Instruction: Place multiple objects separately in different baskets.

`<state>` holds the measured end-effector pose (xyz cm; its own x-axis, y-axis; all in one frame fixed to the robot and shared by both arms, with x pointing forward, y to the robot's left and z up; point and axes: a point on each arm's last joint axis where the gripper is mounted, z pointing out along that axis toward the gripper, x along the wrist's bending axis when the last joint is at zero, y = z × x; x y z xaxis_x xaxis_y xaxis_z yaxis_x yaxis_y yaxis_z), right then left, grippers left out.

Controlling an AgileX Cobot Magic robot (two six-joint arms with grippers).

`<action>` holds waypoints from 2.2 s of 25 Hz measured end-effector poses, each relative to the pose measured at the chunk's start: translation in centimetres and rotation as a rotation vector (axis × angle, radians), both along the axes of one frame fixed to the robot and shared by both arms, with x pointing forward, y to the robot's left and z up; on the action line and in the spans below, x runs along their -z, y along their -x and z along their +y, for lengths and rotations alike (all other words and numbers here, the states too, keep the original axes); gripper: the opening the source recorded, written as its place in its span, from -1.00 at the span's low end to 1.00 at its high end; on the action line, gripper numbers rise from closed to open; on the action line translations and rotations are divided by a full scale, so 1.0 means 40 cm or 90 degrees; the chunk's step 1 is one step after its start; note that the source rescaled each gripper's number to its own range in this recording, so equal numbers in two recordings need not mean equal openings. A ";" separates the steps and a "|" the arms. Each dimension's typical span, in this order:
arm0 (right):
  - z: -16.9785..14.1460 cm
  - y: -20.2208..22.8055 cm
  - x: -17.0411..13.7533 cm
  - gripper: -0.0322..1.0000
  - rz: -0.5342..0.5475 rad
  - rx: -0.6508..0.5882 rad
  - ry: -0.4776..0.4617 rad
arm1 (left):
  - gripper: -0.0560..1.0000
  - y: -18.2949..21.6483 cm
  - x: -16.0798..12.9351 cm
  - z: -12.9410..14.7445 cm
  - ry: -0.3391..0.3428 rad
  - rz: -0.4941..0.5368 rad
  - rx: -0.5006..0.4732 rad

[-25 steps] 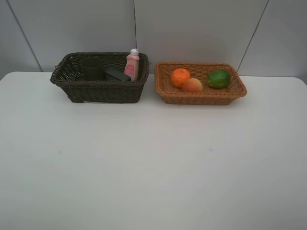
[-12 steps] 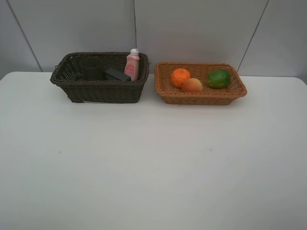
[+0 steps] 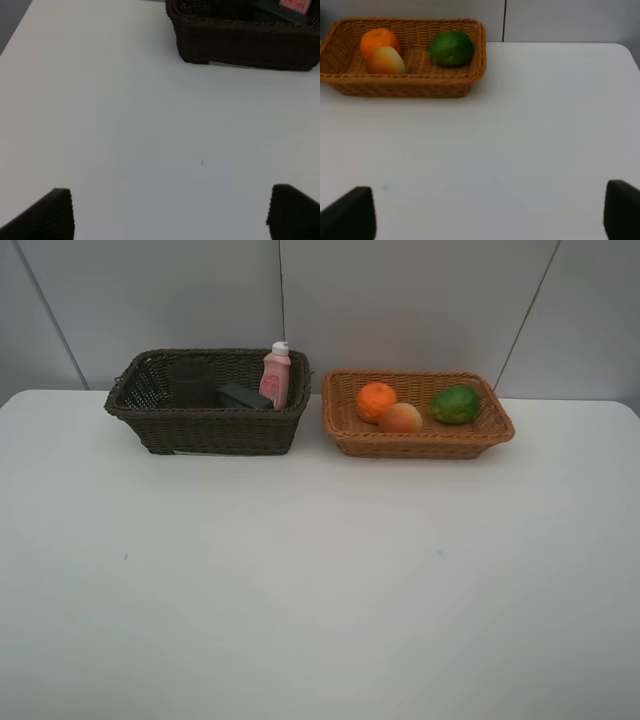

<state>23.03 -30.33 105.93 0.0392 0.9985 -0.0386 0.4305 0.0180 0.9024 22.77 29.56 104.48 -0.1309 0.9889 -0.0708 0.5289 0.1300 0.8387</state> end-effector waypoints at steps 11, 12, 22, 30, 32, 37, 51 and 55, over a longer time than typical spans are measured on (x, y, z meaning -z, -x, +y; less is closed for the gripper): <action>0.000 0.000 0.000 0.99 0.000 0.000 0.000 | 1.00 0.000 0.000 0.000 0.000 0.000 -0.004; 0.000 0.000 0.000 0.99 0.000 0.000 0.000 | 1.00 0.000 0.000 0.000 0.000 0.000 -0.004; 0.000 0.000 0.000 0.99 0.000 0.000 0.000 | 1.00 0.000 0.000 0.000 0.000 0.000 -0.004; 0.000 0.000 0.000 0.99 0.000 0.000 0.000 | 1.00 0.000 0.000 0.000 0.000 0.000 -0.004; 0.000 0.000 0.000 0.99 0.000 0.000 0.000 | 1.00 0.000 0.000 0.000 0.000 0.000 -0.004; 0.000 0.000 0.000 0.99 0.000 0.000 0.000 | 1.00 0.000 0.000 0.000 0.000 0.000 -0.004; 0.000 0.000 0.000 0.99 0.000 0.000 0.000 | 1.00 0.000 0.000 0.000 0.000 0.000 -0.004; 0.000 0.000 0.000 0.99 0.000 0.000 0.000 | 1.00 0.000 0.000 0.000 0.000 0.000 -0.004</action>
